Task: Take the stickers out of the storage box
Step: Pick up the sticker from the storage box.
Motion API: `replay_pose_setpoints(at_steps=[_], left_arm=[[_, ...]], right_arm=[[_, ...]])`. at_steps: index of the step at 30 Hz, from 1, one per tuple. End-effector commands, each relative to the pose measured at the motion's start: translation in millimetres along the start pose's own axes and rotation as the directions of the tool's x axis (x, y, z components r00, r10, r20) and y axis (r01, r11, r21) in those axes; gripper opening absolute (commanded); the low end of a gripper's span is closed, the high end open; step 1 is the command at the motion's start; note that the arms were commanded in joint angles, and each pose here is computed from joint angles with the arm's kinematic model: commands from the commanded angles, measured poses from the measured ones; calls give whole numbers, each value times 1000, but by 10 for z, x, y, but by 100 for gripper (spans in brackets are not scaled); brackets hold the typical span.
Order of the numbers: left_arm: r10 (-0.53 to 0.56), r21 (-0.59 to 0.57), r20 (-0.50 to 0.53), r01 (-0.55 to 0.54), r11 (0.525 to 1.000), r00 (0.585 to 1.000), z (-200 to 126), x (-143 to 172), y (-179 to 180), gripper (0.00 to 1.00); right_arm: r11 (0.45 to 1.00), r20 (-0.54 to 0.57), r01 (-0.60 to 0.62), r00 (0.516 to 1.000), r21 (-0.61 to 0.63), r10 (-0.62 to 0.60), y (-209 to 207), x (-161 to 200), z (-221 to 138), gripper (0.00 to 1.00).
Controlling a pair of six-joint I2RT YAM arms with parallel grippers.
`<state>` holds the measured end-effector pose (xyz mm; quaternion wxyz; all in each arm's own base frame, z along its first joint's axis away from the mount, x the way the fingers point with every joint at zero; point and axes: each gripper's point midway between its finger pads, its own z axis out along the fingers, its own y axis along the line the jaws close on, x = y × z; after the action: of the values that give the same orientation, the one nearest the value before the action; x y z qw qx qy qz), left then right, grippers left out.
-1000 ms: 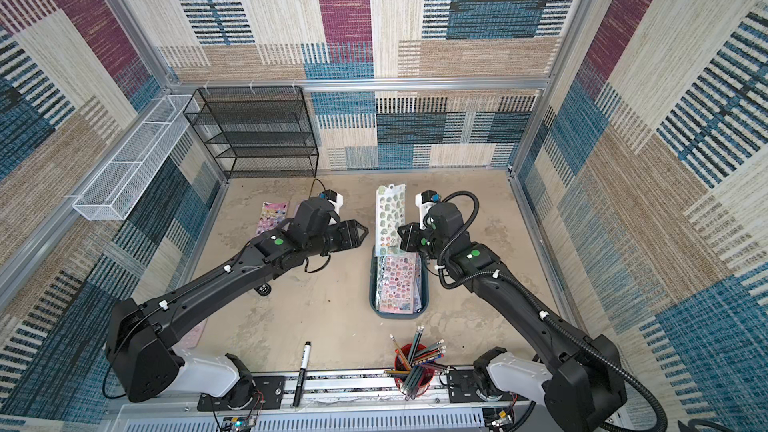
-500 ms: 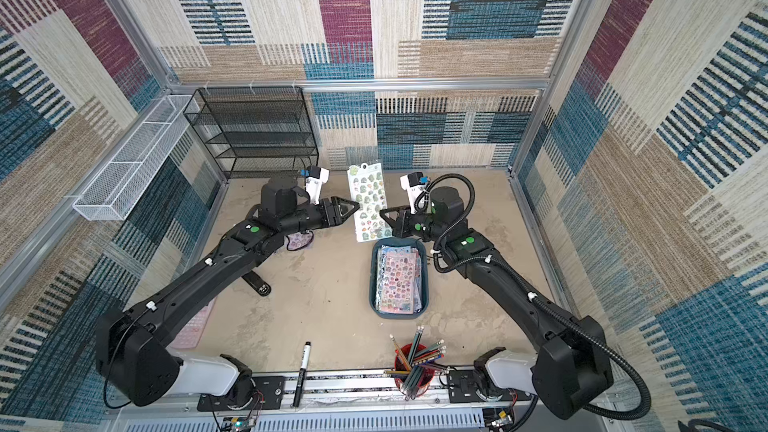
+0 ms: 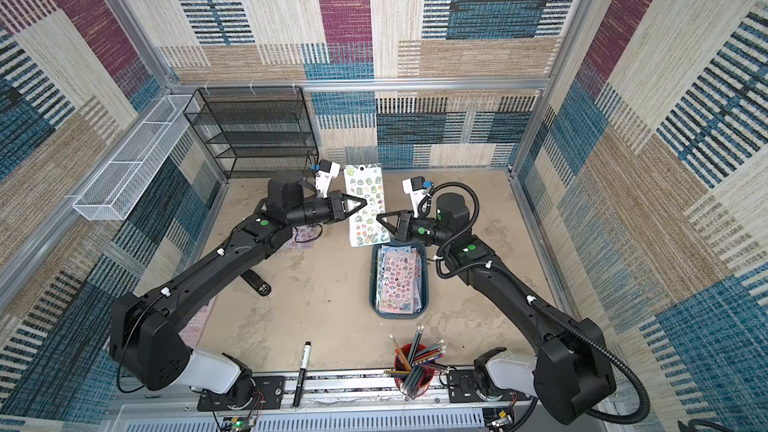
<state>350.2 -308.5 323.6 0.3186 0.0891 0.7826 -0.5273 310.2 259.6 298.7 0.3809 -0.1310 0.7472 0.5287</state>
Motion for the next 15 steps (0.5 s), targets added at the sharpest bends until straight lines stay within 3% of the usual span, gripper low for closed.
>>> replay_pose_setpoints(at_steps=[1,3,8,15], left_arm=[[65,-10,-40,-65,998,997,-15,-9,-30,0],[99,-57,-109,-105,993,989,-26,40,60,0],[47,-211,-250,-102,972,967,-104,132,531,0],[-53,-373,-306,-69,925,950,-111,228,1173,0]], right_arm=[[1000,1,14,1000,-13,-14,27,-35,7,51],[999,0,31,1000,18,-31,-18,-51,0,58],[983,8,76,997,165,-78,-215,-101,-85,62],[941,-8,104,994,322,-107,-481,-41,-214,64]])
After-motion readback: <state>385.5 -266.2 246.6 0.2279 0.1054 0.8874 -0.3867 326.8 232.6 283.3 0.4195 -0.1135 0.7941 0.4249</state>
